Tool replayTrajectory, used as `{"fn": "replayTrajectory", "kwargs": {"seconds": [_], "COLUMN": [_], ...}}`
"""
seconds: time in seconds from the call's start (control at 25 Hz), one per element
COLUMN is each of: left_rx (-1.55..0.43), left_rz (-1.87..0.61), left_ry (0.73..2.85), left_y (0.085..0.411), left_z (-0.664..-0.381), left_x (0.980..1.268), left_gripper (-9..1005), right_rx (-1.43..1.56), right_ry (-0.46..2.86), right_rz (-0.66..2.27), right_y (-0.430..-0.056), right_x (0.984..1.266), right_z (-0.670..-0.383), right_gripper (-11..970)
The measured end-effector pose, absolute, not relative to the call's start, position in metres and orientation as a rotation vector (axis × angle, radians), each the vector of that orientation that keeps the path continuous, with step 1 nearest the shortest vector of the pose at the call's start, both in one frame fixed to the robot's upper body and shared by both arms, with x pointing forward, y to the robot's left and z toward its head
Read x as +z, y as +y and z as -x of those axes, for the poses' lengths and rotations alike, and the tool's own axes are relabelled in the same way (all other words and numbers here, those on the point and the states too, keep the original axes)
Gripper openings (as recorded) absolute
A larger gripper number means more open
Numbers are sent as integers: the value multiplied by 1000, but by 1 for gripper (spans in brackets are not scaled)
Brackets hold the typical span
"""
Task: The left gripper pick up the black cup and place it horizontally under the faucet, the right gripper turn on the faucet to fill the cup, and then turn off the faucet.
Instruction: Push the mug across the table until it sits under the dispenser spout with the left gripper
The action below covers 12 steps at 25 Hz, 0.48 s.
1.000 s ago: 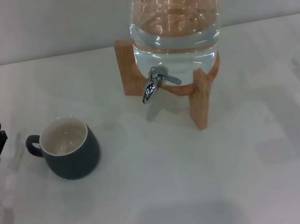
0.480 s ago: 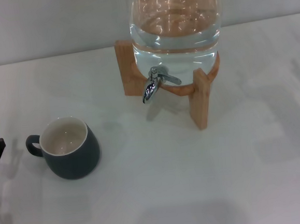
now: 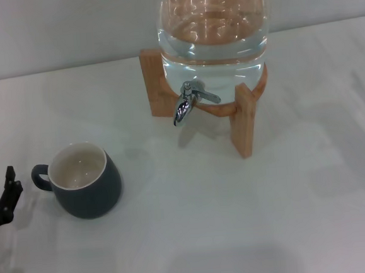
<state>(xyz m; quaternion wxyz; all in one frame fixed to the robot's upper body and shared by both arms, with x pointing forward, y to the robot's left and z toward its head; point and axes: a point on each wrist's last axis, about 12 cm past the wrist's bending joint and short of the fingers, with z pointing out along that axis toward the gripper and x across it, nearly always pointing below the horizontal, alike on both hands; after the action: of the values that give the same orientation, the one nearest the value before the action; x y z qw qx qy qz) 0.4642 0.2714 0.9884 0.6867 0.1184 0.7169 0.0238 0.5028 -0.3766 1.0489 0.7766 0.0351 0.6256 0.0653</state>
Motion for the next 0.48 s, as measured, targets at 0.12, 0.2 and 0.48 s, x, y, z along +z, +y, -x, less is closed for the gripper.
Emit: {"fn": "replayTrajectory", "kwargs": {"seconds": [0.12, 0.2, 0.48], "left_rx": [37, 27, 48], "left_rz": [-279, -290, -331], "left_ry": [1612, 1614, 1604], "left_y": [268, 266, 259], "left_z": [-462, -460, -458], "left_x": [987, 986, 986], "left_gripper": [861, 861, 861], "right_rx": [141, 141, 139], "right_ry": [1354, 1354, 1356], "right_rz": [-76, -76, -77], "right_y": [-377, -377, -378], "right_x": [1049, 1049, 1048], "right_z": [-503, -503, -502], "right_gripper": [844, 844, 844]}}
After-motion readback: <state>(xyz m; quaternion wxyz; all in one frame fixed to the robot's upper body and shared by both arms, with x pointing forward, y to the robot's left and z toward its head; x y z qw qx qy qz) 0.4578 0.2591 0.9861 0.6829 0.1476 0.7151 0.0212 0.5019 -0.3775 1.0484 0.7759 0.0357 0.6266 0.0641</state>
